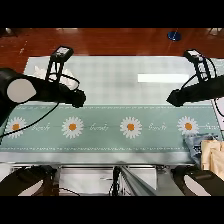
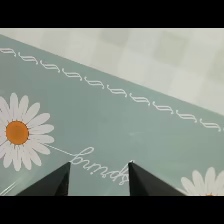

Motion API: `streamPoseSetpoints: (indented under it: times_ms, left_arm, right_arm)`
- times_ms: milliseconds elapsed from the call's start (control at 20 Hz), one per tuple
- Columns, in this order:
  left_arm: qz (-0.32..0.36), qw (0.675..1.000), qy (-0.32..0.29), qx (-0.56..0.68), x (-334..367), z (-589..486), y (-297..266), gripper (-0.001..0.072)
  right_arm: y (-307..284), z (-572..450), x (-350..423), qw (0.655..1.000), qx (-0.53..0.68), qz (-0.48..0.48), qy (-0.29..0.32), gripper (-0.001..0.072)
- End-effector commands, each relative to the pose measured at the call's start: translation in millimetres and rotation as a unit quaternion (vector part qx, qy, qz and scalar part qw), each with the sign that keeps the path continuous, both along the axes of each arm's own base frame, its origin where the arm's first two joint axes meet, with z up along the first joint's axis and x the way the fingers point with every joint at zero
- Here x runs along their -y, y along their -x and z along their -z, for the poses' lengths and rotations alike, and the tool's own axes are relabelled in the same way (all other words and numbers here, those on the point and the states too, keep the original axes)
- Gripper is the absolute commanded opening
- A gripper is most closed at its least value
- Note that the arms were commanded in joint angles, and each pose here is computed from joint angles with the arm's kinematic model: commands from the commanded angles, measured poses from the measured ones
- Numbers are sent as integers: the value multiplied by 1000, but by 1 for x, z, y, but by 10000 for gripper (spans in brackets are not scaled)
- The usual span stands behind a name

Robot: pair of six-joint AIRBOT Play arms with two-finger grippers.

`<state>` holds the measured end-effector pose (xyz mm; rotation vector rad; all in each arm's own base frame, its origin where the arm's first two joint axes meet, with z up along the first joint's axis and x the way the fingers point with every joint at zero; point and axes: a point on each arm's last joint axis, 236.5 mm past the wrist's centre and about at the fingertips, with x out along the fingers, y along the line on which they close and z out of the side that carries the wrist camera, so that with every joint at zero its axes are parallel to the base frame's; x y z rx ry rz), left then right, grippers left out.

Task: Fold the shirts.

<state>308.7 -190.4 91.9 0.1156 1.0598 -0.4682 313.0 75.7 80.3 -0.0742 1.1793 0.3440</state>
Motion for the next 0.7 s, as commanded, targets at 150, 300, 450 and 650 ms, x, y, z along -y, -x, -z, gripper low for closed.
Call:
streamPoseSetpoints:
  times_ms: [150,300,450,650]
  left_arm:
    - [-93,979,-155,96,-117,8,-84,720]
    - [-203,971,-119,45,-186,42,-105,720]
    - [-283,958,-48,6,-220,75,-119,720]
    - [-312,949,-29,26,-241,103,-149,720]
  right_arm:
    - [-1,-1,0,1000,3,1,-1,411]
    - [-2,-1,0,1000,4,1,-1,411]
    - [-2,-1,0,1000,5,1,-1,411]
    - [-2,-1,-1,1000,5,1,-2,411]
